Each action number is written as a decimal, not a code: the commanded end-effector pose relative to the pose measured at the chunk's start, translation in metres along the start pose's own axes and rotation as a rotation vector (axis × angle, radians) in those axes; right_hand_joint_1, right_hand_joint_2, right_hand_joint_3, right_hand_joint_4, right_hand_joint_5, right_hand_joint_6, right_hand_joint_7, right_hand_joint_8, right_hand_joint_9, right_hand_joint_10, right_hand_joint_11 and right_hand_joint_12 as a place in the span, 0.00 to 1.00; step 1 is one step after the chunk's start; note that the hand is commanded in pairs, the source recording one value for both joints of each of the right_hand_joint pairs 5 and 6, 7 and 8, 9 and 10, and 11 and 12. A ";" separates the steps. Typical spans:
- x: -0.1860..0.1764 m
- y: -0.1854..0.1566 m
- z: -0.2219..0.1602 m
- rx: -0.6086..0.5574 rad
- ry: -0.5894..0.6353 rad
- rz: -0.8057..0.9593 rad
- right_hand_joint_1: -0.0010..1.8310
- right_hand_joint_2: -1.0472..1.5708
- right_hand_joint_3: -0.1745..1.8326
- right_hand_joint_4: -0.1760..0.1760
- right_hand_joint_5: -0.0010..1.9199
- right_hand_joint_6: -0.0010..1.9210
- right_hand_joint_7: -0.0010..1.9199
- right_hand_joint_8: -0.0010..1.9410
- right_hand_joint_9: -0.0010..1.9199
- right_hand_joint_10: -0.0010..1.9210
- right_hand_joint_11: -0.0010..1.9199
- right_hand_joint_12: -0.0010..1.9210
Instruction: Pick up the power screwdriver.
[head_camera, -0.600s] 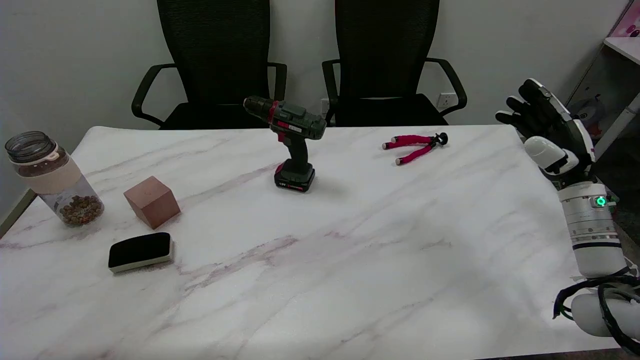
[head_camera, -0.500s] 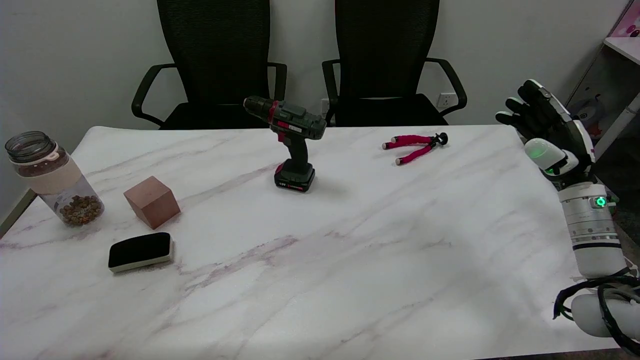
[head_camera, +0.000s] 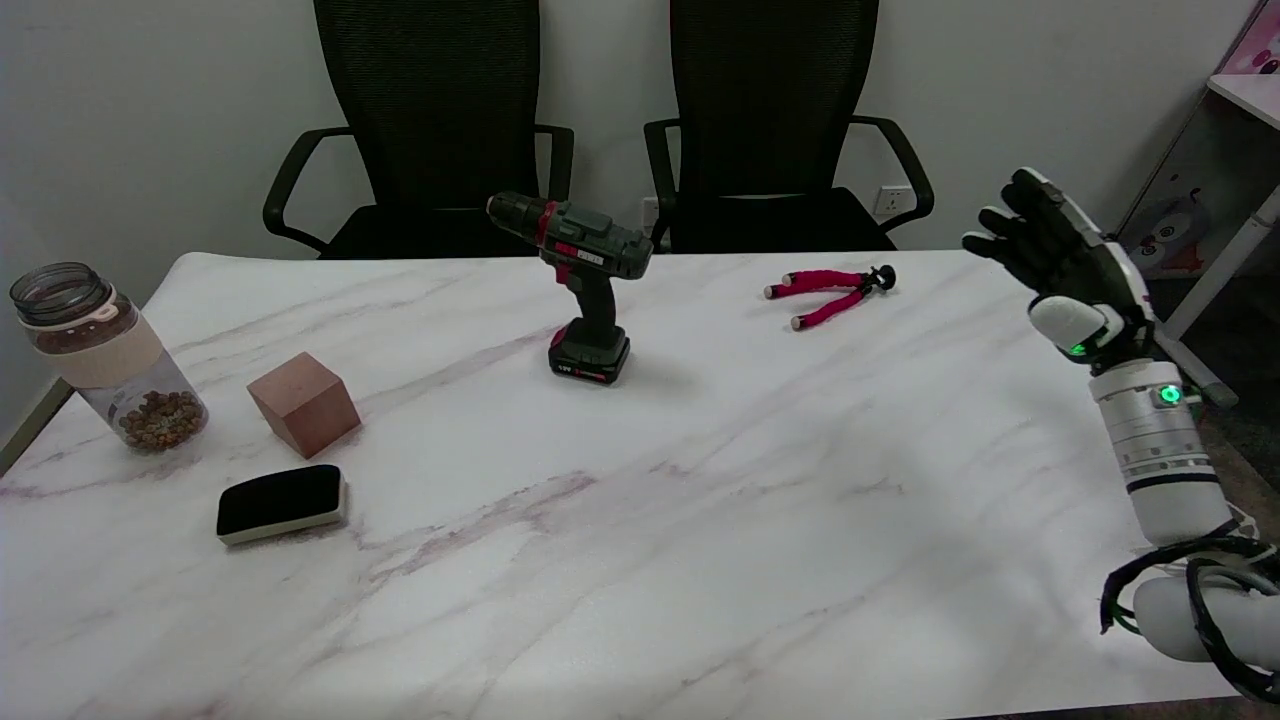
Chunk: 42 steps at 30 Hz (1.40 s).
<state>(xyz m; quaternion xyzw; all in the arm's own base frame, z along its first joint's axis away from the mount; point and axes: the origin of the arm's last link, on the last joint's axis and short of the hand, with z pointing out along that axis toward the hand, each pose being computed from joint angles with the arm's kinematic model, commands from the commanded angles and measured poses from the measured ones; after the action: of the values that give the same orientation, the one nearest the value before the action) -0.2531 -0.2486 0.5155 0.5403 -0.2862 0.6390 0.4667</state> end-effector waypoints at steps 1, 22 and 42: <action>-0.098 0.034 0.031 -0.106 -0.210 0.101 0.50 0.30 0.40 0.53 0.12 0.12 0.12 0.11 0.20 0.20 0.26 0.26; -0.231 0.095 0.075 -0.294 -0.285 0.162 0.50 0.27 0.41 0.72 0.10 0.10 0.10 0.10 0.16 0.16 0.21 0.21; -0.302 0.108 0.096 -0.383 -0.432 -0.048 0.50 0.21 0.46 0.98 0.09 0.09 0.09 0.09 0.13 0.13 0.15 0.15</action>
<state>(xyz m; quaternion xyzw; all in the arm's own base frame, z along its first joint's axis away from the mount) -0.3159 -0.4245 0.3250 0.5443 -0.4687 0.5117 0.4715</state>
